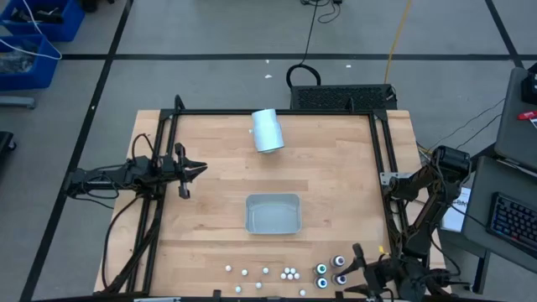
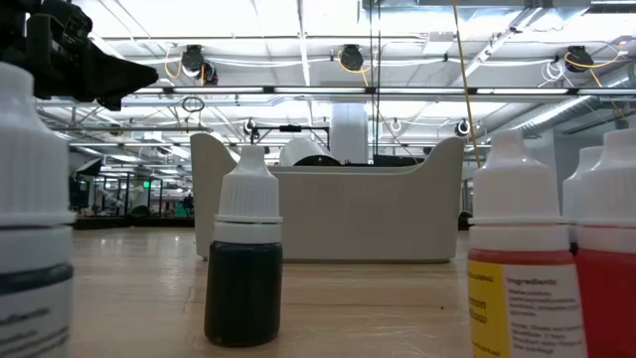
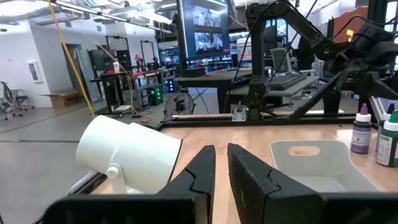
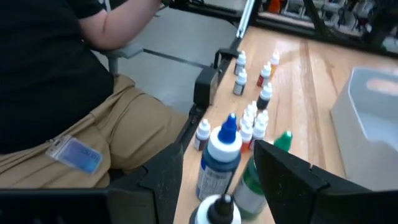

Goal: Pick & Place food coloring
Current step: Put the big black food coloring bottle into the gray bin

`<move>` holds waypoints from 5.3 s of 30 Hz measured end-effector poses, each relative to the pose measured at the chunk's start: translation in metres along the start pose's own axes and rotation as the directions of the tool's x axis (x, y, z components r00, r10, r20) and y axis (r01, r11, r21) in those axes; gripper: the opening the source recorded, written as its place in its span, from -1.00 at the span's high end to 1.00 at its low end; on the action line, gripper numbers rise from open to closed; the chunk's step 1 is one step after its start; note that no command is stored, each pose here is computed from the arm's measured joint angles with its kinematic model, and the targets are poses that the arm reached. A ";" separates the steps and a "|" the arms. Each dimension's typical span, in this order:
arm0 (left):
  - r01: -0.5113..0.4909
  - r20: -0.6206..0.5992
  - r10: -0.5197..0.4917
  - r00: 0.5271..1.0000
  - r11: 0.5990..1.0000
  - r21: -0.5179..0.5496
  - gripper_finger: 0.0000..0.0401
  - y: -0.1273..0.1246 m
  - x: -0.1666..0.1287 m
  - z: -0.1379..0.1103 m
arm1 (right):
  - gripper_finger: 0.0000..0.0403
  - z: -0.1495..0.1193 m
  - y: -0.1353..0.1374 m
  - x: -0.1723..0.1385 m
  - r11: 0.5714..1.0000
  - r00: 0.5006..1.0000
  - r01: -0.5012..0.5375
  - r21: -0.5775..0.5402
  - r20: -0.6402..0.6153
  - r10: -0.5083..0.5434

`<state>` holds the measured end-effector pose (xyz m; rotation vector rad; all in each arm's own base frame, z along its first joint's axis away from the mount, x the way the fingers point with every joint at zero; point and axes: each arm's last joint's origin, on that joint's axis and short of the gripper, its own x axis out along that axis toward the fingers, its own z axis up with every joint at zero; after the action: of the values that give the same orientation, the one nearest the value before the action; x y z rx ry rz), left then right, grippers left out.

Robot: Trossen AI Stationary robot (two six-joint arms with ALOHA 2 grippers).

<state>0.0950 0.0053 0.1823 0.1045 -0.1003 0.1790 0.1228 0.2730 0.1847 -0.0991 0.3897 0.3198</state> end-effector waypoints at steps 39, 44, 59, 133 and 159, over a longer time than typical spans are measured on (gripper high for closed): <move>0.000 -0.002 0.000 1.000 1.000 0.014 0.74 0.000 0.000 0.000 | 0.30 -0.031 0.003 0.016 0.993 0.993 0.049 0.104 -0.116 -0.037; 0.000 -0.001 0.000 1.000 1.000 0.014 0.74 0.000 0.000 0.000 | 0.45 -0.031 0.002 0.016 0.992 0.991 0.056 0.112 -0.125 -0.042; 0.000 -0.001 0.000 1.000 0.999 0.035 0.74 0.000 0.000 0.000 | 0.44 0.002 -0.011 0.008 0.992 0.998 -0.017 0.128 -0.062 0.025; -0.007 -0.013 0.007 1.000 1.000 -0.002 0.74 0.000 0.000 -0.001 | 0.43 0.095 -0.271 0.165 0.957 0.962 0.273 0.103 0.001 -0.274; -0.016 -0.014 0.016 1.000 1.000 0.015 0.74 0.000 0.000 -0.001 | 0.41 0.046 -0.286 0.202 0.936 0.949 0.312 0.162 -0.107 -0.297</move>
<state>0.0950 0.0058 0.1812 0.1171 -0.0862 0.1960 0.4087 0.0674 0.1581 0.0029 0.4743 -0.0268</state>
